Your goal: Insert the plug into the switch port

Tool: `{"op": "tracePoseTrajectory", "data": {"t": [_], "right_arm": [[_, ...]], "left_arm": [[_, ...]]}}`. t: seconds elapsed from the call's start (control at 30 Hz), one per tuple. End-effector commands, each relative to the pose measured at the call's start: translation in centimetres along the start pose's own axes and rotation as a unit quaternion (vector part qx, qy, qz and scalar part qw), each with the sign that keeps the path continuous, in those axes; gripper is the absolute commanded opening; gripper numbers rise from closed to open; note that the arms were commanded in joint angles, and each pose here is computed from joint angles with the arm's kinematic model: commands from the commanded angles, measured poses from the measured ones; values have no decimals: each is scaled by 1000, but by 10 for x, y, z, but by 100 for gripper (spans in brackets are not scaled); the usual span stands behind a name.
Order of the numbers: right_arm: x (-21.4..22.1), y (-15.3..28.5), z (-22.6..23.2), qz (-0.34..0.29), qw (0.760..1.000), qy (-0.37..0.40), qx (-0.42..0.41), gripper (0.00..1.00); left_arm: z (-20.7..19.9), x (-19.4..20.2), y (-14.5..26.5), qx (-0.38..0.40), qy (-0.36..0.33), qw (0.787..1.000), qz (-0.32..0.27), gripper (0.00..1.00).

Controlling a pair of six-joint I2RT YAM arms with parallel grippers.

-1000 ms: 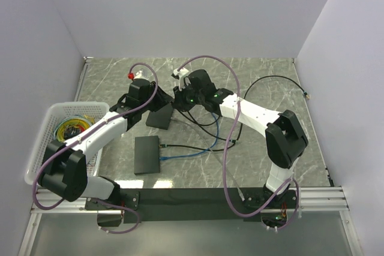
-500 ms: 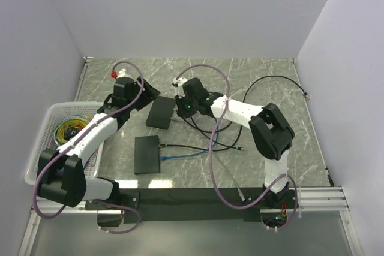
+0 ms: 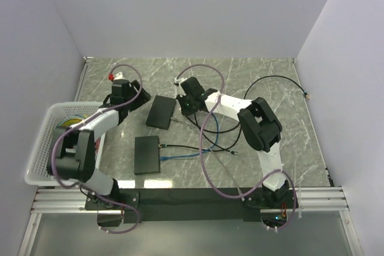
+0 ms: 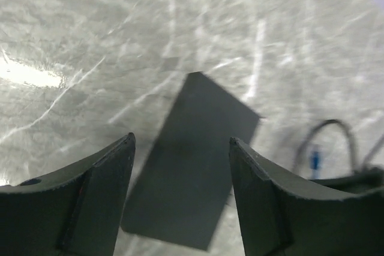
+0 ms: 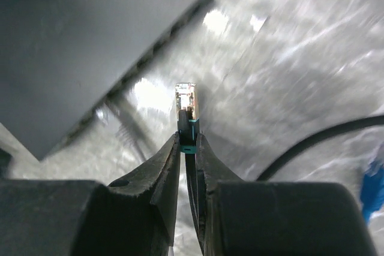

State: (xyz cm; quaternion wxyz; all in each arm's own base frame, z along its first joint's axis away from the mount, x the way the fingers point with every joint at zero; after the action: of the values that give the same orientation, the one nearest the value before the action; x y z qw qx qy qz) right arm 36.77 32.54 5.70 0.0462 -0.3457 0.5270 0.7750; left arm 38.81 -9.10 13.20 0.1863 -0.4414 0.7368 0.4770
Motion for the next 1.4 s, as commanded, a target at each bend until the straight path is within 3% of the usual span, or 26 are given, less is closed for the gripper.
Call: {"op": "tracePoseTrajectory", "data": {"t": [0.0, 0.53, 0.87, 1.37], "right_arm": [[-25, 0, -1, -27, 1000, 2, 5, 0], [-20, -7, 27, -30, 998, 18, -45, 0], [-16, -3, 40, -29, 997, 30, -61, 0], [5, 1, 36, -1, 998, 46, -31, 0]], "left_arm": [[-4, -8, -23, 22, -26, 999, -12, 68], [-9, 20, -86, 65, -32, 995, 63, 65], [-42, 41, -96, 117, -62, 986, 99, 63], [-40, 42, -99, 89, -55, 989, 105, 62]]}}
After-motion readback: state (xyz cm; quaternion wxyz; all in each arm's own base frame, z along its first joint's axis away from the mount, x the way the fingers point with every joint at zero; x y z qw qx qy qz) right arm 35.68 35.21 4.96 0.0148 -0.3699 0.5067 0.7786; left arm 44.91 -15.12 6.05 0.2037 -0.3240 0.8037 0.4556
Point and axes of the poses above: each gripper's point midway between its finger pads, its own y axis back along the fingers, its own z axis along the line the jaws close on, x = y × z, the point moved 3 cm from there along y, back along the fingers, and after that the axes turned 6 degrees about -y, right-handed, at the moved point
